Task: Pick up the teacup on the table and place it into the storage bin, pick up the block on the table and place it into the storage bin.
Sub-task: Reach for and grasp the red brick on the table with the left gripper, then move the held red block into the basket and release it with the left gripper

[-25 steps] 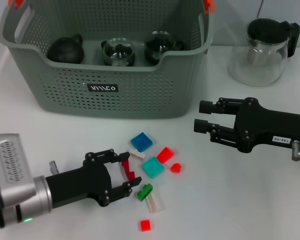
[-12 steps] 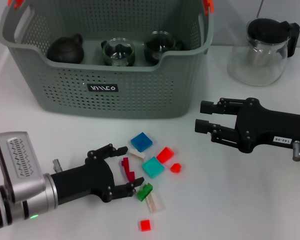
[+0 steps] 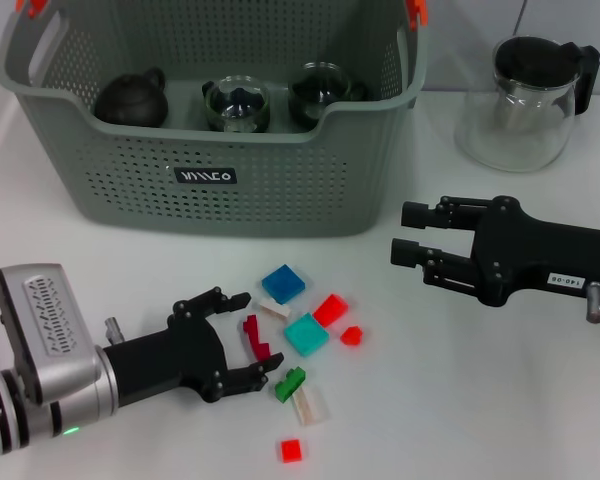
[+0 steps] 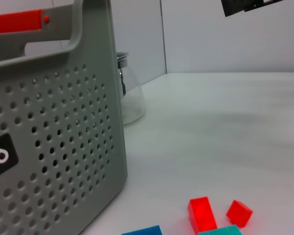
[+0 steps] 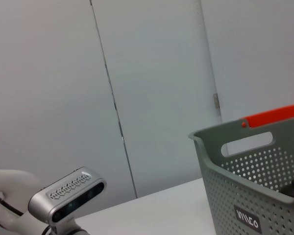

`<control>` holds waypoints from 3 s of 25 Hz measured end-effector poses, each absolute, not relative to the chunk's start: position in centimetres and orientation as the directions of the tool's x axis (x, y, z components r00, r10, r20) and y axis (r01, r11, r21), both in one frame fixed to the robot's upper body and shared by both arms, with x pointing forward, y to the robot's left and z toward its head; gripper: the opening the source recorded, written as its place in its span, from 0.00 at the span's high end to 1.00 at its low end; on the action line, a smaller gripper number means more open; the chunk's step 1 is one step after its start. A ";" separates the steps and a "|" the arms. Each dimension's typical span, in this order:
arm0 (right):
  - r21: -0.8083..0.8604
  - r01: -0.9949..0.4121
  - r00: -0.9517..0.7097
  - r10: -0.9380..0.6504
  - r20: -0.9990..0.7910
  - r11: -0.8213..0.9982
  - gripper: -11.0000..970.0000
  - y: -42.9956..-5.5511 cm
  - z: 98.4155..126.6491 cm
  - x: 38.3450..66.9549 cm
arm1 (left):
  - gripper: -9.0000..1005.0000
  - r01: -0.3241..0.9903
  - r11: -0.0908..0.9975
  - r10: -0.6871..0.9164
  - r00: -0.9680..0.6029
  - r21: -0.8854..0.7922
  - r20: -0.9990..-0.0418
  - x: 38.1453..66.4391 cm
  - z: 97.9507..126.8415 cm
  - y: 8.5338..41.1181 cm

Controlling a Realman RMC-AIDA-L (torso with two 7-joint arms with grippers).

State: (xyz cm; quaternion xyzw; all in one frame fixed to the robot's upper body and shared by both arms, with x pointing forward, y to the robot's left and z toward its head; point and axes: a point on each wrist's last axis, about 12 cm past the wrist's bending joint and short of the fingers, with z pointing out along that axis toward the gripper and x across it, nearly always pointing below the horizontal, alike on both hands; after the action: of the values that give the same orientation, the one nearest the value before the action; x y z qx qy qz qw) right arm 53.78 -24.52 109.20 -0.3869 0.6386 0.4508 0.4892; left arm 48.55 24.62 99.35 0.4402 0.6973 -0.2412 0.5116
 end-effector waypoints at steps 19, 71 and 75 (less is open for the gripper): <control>0.205 -0.933 -0.230 -0.053 -0.972 0.297 0.46 -24.6 109.1 53.7 | 0.19 0.865 0.490 0.386 -0.106 0.107 -0.916 48.6 98.9 24.1; 0.201 -0.935 -0.226 -0.055 -0.972 0.291 0.46 -24.4 109.3 53.9 | 0.30 0.823 0.568 -0.067 0.033 -0.011 -0.997 59.2 115.5 29.2; 0.202 -0.935 -0.227 -0.055 -0.972 0.292 0.46 -24.4 109.2 53.9 | 0.30 0.774 0.632 0.048 -0.070 -0.024 -0.996 63.0 116.1 27.0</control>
State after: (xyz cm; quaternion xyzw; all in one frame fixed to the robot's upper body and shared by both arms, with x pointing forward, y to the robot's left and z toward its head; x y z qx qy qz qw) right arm 53.89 -24.39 109.22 -0.3869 0.6398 0.4520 0.4865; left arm 62.96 26.99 116.13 0.3077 0.6678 -0.2985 0.6085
